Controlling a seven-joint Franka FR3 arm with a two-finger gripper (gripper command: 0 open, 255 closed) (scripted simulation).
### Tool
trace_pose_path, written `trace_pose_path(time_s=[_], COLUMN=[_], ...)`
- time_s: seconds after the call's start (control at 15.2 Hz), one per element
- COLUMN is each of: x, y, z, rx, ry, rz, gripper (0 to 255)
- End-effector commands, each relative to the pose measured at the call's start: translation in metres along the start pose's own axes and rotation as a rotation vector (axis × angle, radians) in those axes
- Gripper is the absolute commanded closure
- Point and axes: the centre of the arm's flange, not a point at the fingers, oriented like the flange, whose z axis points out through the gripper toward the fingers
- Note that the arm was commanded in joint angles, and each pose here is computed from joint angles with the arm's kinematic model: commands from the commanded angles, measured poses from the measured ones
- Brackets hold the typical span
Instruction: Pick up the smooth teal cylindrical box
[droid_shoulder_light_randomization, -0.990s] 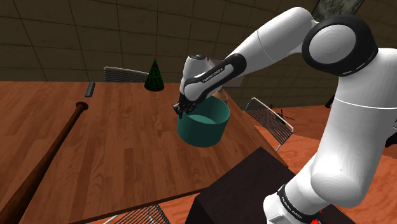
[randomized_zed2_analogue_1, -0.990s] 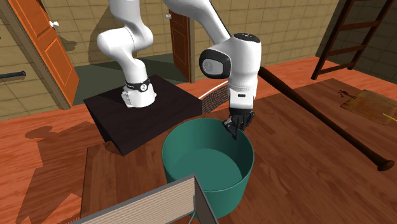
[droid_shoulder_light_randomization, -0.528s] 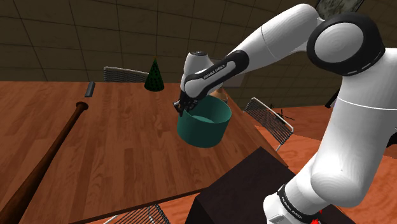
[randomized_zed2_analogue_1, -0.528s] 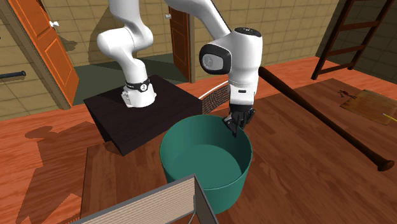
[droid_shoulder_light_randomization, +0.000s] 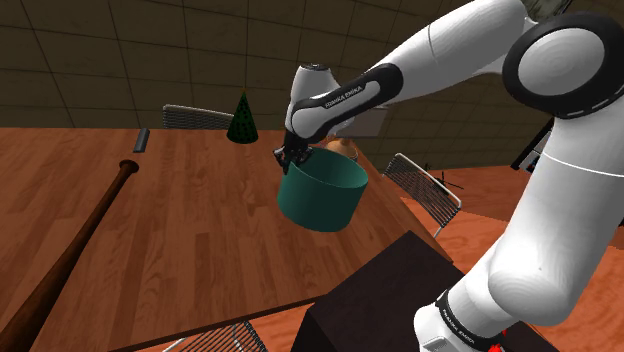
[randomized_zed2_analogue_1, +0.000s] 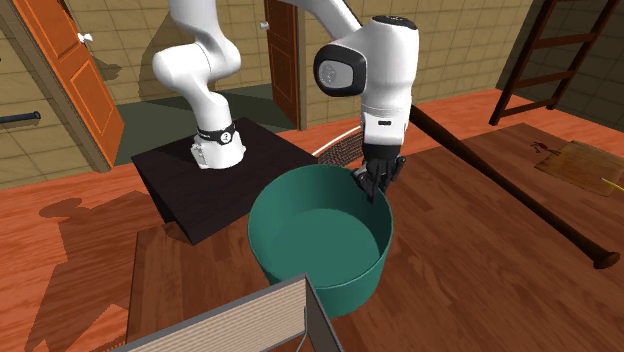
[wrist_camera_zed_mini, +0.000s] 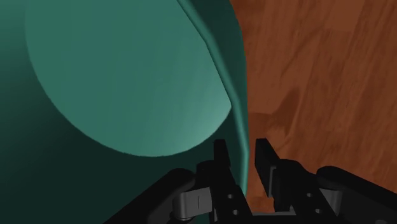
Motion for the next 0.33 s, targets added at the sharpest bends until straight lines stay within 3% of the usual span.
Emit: trace_pose_path(time_s=[0.0, 0.26], x=[0.002, 0.003], y=[0.000, 0.000], z=[-0.014, -0.025], rx=[0.001, 0.001], ry=[0.004, 0.004], rz=[0.000, 0.000], gripper=[255, 255])
